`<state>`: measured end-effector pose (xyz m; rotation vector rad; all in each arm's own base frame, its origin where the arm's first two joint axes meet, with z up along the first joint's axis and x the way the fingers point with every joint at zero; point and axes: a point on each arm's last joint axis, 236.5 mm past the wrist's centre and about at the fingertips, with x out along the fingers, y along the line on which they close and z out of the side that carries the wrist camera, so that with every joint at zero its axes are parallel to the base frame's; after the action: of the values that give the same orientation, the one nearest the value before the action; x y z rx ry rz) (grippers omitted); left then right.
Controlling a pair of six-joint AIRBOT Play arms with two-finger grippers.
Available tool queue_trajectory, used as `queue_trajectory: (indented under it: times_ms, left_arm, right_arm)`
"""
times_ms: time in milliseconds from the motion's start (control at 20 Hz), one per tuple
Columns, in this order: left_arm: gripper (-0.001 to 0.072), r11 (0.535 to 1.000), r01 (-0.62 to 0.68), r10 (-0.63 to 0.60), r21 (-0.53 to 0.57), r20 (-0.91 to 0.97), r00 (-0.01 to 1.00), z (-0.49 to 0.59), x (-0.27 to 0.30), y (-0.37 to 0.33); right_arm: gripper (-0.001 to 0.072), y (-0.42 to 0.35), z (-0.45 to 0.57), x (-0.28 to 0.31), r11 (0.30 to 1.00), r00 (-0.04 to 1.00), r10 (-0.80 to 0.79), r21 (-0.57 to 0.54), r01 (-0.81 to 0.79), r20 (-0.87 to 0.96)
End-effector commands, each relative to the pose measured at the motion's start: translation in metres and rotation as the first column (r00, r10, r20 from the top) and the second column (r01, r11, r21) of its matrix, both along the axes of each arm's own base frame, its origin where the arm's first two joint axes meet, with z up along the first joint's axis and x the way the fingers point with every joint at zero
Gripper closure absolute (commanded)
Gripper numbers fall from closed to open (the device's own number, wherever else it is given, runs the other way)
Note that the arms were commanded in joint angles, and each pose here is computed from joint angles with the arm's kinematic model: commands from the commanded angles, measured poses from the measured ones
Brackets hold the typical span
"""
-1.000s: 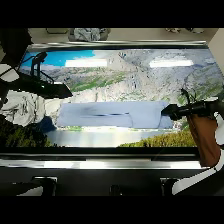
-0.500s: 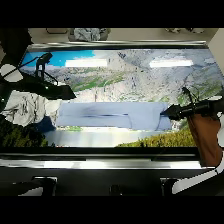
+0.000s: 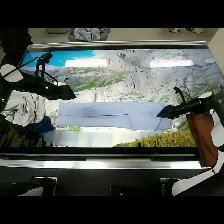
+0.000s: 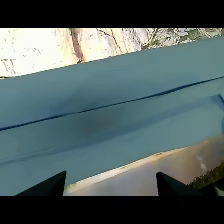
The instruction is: Fold the shirts.
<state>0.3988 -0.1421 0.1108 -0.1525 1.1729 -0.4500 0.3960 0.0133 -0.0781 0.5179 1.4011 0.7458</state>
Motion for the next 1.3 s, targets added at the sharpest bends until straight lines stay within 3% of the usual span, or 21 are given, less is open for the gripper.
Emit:
queue_trajectory:
  times_ms: [0,50,150,500,850,1100,1250]
  left_arm:
    - [0.0069,1.0,0.002,-0.002,-0.002,0.005,1.0,-0.001,0.002,-0.003]
    - [0.0186,1.0,0.006,-0.006,-0.012,0.011,1.0,-0.004,0.005,-0.009]
    - [0.0676,0.997,0.015,-0.013,-0.074,0.025,1.0,-0.016,0.013,-0.037]
    - [0.0675,0.944,0.045,-0.11,-0.328,-0.184,0.977,-0.122,-0.013,-0.203]
    - [0.0676,0.843,-0.033,-0.125,-0.537,-0.256,0.958,-0.148,-0.032,-0.309]
    - [0.0677,0.817,-0.007,-0.188,-0.576,-0.277,0.942,-0.156,-0.052,-0.357]
    - [0.0681,0.834,0.086,-0.234,-0.545,-0.208,0.95,-0.148,-0.049,-0.343]
  right_arm:
    - [0.0667,0.001,-0.011,-0.003,0.995,0.998,-0.012,-0.097,0.007,-0.058]
    - [0.0667,0.002,-0.003,0.0,0.996,0.999,-0.021,-0.093,0.018,-0.041]
    - [0.0668,0.004,0.028,0.008,0.995,0.999,-0.032,-0.095,0.035,0.035]
    - [0.0669,0.032,0.162,-0.005,0.973,0.956,-0.024,-0.215,0.091,0.293]
    - [0.0668,0.062,0.254,-0.06,0.969,0.909,-0.037,-0.208,0.134,0.415]
    - [0.0668,0.067,0.28,-0.084,0.967,0.901,-0.044,-0.209,0.148,0.432]
    - [0.0668,0.065,0.267,-0.071,0.969,0.914,-0.053,-0.2,0.145,0.403]
